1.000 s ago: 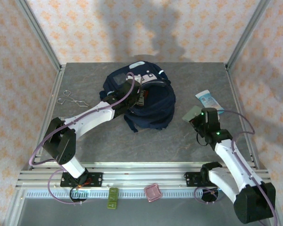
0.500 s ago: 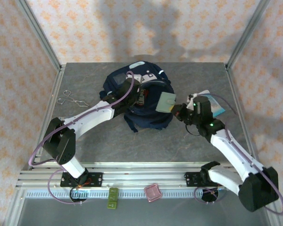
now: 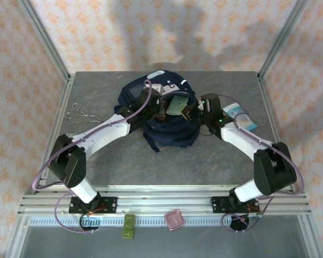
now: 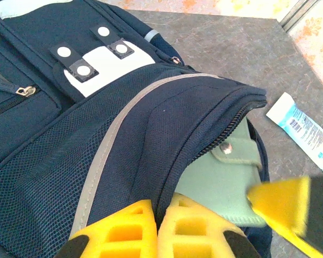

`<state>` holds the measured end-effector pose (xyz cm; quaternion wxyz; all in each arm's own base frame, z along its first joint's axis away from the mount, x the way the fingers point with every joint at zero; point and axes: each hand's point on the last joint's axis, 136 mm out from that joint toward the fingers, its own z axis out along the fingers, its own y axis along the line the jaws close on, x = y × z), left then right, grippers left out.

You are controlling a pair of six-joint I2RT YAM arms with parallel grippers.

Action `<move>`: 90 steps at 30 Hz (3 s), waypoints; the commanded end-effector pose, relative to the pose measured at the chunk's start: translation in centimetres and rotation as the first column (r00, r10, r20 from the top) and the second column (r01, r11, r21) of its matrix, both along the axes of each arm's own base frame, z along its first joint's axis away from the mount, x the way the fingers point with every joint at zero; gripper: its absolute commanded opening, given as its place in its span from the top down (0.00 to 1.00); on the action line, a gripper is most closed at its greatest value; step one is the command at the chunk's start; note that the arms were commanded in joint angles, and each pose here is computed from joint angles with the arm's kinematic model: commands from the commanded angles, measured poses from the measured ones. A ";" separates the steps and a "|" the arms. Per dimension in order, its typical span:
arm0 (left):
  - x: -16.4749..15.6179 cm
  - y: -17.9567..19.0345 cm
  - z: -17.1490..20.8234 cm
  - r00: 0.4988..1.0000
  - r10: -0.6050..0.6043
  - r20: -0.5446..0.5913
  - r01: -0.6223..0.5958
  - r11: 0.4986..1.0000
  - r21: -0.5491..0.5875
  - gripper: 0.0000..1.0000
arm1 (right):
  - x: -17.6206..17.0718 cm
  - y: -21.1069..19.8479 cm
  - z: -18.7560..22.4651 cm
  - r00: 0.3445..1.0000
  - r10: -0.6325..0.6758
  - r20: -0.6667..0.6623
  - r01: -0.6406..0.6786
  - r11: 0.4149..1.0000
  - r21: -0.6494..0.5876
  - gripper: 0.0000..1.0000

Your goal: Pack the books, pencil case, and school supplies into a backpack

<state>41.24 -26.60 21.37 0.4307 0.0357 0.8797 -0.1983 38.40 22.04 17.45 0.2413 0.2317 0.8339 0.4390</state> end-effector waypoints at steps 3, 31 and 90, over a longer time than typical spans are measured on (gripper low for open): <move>-0.1 -1.9 6.3 0.992 -0.022 0.121 0.042 0.986 -0.158 1.00 | 5.2 0.3 2.5 0.984 -0.139 0.106 0.134 0.989 0.054 1.00; -2.0 -8.0 0.2 0.985 -0.168 -0.027 0.161 0.972 -0.172 1.00 | -4.0 -4.9 -2.1 0.994 -0.097 0.052 0.107 0.959 -0.262 0.68; 1.4 1.2 -0.5 0.974 0.072 -0.216 -0.161 0.891 -0.425 1.00 | -8.2 5.7 -1.7 0.962 0.254 0.097 -0.206 0.913 -0.353 0.65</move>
